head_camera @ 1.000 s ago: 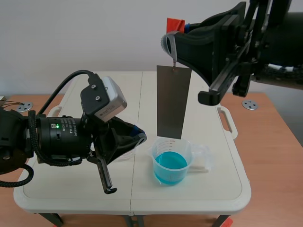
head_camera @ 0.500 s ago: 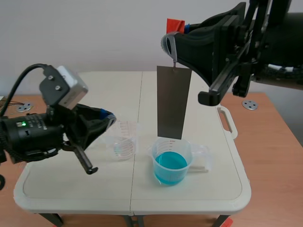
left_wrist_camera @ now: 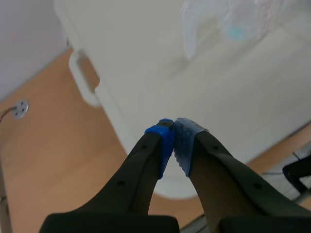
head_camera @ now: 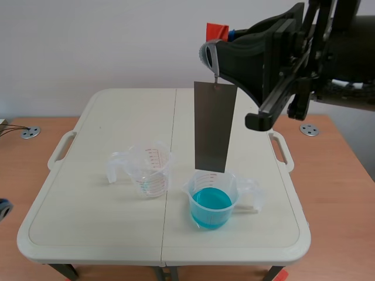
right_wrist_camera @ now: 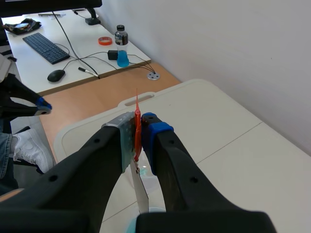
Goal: Hold the metal plate by the orange handle, dip it into the blue solution, take it out and point at it, then put the plate back in the beaker on the left.
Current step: 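Raise the plate and point at it, then put the plate into the left beaker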
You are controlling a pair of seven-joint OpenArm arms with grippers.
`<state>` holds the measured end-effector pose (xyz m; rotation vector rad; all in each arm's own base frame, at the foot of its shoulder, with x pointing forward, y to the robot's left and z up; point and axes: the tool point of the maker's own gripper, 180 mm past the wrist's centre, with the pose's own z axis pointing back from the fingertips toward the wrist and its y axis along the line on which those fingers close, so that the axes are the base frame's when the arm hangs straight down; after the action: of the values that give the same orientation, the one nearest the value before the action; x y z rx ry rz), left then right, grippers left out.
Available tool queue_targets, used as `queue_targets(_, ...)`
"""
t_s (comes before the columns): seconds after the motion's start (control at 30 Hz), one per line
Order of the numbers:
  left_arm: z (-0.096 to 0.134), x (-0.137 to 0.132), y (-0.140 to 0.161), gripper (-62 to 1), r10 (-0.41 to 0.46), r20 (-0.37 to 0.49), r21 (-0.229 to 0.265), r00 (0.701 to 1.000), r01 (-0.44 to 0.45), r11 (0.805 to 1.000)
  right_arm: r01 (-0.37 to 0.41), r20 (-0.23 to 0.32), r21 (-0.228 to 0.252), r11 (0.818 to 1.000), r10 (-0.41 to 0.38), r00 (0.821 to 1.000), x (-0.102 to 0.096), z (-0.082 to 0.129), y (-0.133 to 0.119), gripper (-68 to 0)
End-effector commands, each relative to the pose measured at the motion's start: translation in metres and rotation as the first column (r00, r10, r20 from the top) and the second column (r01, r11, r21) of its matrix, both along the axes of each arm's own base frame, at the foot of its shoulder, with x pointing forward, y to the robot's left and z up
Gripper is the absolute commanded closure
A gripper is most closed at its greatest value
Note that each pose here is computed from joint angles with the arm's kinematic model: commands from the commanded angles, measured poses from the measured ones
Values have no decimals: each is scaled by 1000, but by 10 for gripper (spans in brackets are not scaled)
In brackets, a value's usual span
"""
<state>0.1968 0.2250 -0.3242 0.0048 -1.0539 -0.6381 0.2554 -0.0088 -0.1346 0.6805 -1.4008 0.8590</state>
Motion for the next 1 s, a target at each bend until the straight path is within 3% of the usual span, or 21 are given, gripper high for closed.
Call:
queue_targets(0.0, 4, -8, 1, -16, 14, 0, -12, 1000, -14, 1000, -13, 33, 12, 1000, 13, 999, -4, 10, 1, -15)
queue_targets(0.2, -14, -58, 22, -16, 47, -138, 39, 989, -42, 998, -13, 34, 13, 1000, 13, 999, -4, 11, 1, -15)
queue_targets(0.43, -30, -106, 22, -16, 62, -267, 40, 962, -53, 998, -13, 50, 28, 1000, 12, 999, -3, 16, 1, -15)
queue_targets(0.67, -38, -133, 20, -16, 121, -324, 28, 938, -118, 993, -9, 94, 33, 999, 6, 996, 4, 28, 2, -15)
queue_targets(0.97, -49, -150, 24, -16, 186, -383, 53, 905, -179, 982, -7, 146, 51, 999, 0, 989, 12, 47, 6, -15)
